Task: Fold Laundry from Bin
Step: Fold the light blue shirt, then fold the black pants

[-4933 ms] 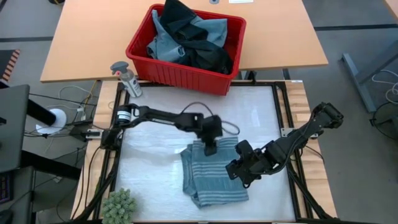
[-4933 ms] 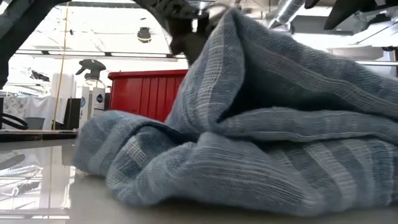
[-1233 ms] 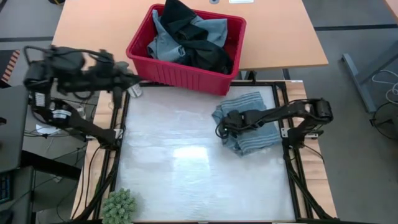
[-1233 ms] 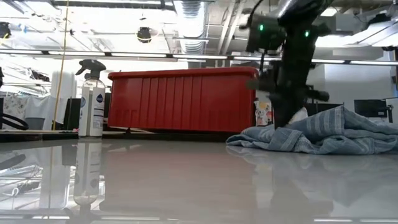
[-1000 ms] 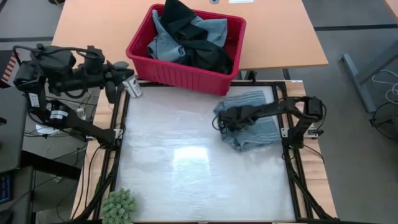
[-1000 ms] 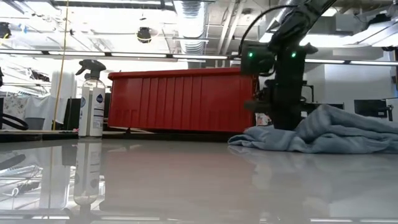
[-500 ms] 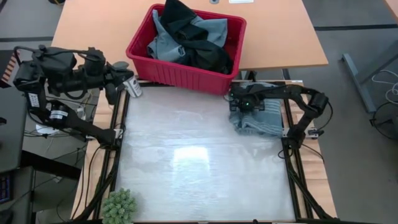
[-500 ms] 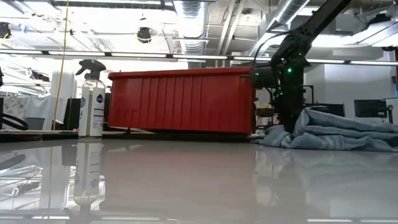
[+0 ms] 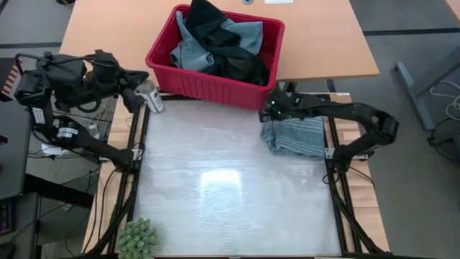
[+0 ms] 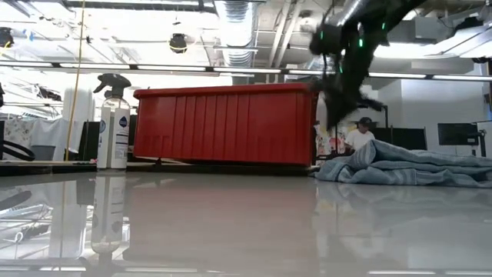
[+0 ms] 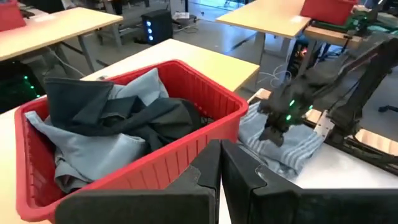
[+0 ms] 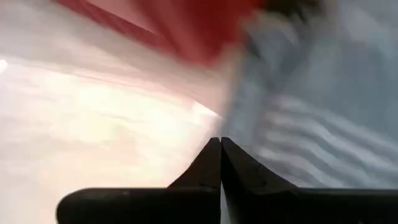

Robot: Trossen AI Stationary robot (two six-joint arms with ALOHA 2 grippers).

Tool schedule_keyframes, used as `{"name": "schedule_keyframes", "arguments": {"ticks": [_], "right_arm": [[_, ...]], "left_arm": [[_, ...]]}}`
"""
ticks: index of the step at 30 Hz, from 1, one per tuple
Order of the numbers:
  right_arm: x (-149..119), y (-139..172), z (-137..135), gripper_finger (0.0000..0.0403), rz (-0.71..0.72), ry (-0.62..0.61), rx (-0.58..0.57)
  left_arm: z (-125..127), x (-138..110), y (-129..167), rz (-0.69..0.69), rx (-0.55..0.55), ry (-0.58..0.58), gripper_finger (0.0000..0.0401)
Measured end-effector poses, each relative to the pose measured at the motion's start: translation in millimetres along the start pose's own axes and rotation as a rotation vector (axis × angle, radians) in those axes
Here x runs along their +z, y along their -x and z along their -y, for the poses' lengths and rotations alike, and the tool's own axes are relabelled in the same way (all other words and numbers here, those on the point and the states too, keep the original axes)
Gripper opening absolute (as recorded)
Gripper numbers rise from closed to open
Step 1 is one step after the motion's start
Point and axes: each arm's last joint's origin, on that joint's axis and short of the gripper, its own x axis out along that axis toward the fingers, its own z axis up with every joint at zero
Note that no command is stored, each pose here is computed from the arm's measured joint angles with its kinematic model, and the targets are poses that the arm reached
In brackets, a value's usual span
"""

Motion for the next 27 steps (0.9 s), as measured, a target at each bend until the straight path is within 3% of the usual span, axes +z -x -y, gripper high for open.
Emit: {"name": "schedule_keyframes", "arguments": {"ticks": [7, 11, 16, 22, 27], "right_arm": [[34, 59, -61, 0.0033, 0.282, 0.368, 0.284], [60, 78, -98, 0.0054, 0.427, 0.62, 0.33], [93, 73, -129, 0.0124, 0.451, 0.903, 0.213], [130, 46, -142, 0.0237, 0.402, 1.102, -0.085], [149, 23, -145, 0.0267, 0.322, 1.201, -0.088]], "left_arm": [[-3, -7, 2, -0.062, 0.008, -0.138, 0.0001], [-4, -11, 2, -0.095, 0.006, -0.241, 0.002], [-3, -13, 2, -0.118, -0.02, -0.291, 0.0074], [-3, -12, 1, -0.113, 0.0, -0.249, 0.0142], [-3, -12, 0, -0.113, 0.051, -0.18, 0.0172]]}}
